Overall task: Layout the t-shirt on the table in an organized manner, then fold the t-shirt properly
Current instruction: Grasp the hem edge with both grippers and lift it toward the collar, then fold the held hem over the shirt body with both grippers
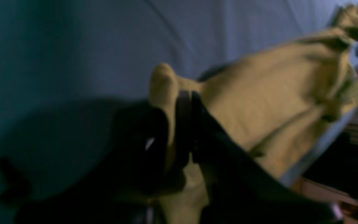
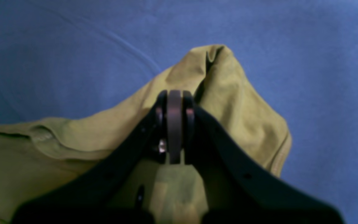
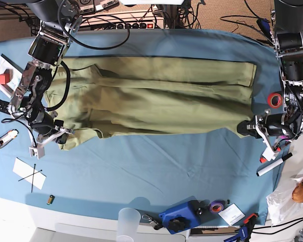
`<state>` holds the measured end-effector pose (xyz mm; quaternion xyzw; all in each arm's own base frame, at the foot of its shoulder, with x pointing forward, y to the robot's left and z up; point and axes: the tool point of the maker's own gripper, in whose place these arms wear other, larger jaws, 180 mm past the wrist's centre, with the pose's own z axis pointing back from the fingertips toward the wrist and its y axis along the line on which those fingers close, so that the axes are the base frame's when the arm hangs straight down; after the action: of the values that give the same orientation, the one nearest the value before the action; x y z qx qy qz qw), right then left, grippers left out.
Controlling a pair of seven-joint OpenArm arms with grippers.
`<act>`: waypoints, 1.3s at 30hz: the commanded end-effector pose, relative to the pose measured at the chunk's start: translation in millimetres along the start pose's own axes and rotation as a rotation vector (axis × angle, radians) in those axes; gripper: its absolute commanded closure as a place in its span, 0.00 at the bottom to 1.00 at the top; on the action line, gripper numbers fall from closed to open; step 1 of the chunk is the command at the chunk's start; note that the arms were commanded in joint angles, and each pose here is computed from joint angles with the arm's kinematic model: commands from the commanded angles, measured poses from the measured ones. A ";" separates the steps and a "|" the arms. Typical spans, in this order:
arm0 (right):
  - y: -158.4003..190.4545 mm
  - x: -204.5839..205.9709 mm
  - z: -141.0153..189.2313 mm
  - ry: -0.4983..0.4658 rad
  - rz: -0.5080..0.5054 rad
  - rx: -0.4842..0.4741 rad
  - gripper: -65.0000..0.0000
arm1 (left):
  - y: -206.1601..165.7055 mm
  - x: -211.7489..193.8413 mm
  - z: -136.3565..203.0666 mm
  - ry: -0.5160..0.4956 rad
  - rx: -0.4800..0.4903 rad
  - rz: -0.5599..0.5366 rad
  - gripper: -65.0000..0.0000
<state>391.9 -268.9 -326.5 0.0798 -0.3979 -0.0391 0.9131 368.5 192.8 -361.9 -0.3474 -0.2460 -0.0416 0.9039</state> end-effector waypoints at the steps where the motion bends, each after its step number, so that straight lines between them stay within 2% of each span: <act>1: -2.1 23.4 8.2 -0.059 0.018 -0.007 1.00 | -8.0 18.7 10.5 -0.041 -0.027 -0.030 1.00; 4: -2.4 18.9 11.4 -0.054 0.028 -0.015 1.00 | -14.0 18.2 10.8 -0.038 -0.061 -0.022 1.00; 11: -1.3 -5.0 33.2 -0.058 0.084 -0.054 1.00 | -17.5 15.7 12.0 -0.022 -0.072 -0.030 1.00; 16: -2.3 -6.1 56.0 -0.095 0.128 -0.099 1.00 | -28.7 17.8 18.0 -0.039 -0.102 -0.085 1.00; 22: -25.7 -0.1 83.1 -0.135 0.088 -0.176 1.00 | -27.7 -1.9 22.5 -0.039 -0.089 -0.090 1.00; 25: -35.4 -0.4 91.4 -0.146 0.044 -0.176 1.00 | -26.3 -11.9 28.0 -0.049 -0.077 -0.092 1.00; 32: -57.1 -10.4 107.4 -0.121 0.014 -0.204 1.00 | -26.8 -11.4 56.6 -0.149 -0.030 -0.131 1.00; 39: -63.0 -16.8 122.5 -0.139 -0.031 -0.149 1.00 | -25.1 -37.5 55.9 -0.109 -0.019 -0.118 1.00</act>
<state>286.3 -335.4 -283.0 0.0304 -0.4342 -0.0960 0.8952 297.4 199.6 -343.7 -0.3484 -0.2921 -0.0720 0.8878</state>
